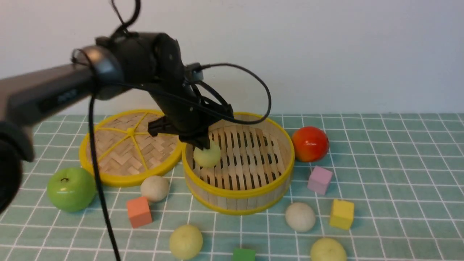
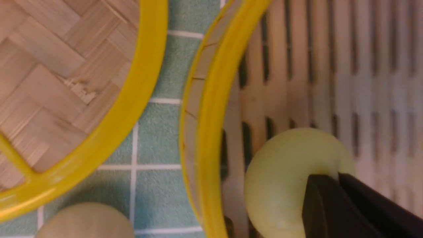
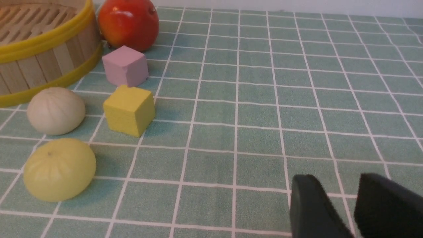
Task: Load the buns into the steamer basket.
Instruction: Use the left arm to put the steamed stuffed bun into the steamer, then use the left arm to grab a steamed stuffed bun
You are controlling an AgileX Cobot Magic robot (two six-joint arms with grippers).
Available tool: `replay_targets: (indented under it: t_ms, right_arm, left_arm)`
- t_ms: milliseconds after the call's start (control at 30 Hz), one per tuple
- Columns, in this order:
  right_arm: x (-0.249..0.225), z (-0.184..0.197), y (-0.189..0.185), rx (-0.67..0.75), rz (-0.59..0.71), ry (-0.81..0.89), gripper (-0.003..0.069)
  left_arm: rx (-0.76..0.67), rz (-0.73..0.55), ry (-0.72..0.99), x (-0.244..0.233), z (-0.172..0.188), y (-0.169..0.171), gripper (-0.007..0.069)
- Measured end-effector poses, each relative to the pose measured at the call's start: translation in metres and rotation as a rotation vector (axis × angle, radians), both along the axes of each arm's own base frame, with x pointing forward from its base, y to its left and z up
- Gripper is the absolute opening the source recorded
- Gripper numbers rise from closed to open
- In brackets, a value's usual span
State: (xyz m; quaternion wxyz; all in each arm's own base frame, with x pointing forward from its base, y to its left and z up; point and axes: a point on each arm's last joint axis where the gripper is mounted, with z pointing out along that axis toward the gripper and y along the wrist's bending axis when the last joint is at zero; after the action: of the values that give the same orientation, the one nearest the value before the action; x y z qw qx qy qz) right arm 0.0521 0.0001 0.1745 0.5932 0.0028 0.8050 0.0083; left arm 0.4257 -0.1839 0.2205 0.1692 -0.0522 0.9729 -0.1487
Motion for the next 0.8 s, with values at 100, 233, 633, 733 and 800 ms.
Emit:
replay_targets:
  t_ms: [100, 233, 633, 733, 800]
  right_arm:
    - [0.000, 0.000, 0.000, 0.000, 0.000, 0.000, 0.0239]
    - [0.000, 0.000, 0.000, 0.000, 0.000, 0.000, 0.0239]
    - [0.000, 0.000, 0.000, 0.000, 0.000, 0.000, 0.0239]
    - [0.000, 0.000, 0.000, 0.000, 0.000, 0.000, 0.0239]
    - [0.000, 0.000, 0.000, 0.000, 0.000, 0.000, 0.0239]
  left_arm:
    - [0.006, 0.019, 0.036, 0.004, -0.017, -0.001, 0.0013]
    - [0.002, 0.053, 0.034, 0.007, -0.017, -0.002, 0.0104]
    - [0.152, 0.017, 0.003, -0.025, 0.061, 0.023, 0.0454]
    - [0.195, 0.034, -0.050, -0.041, 0.086, 0.036, 0.0449]
    - [0.219, 0.056, -0.065, -0.049, 0.093, 0.043, 0.0440]
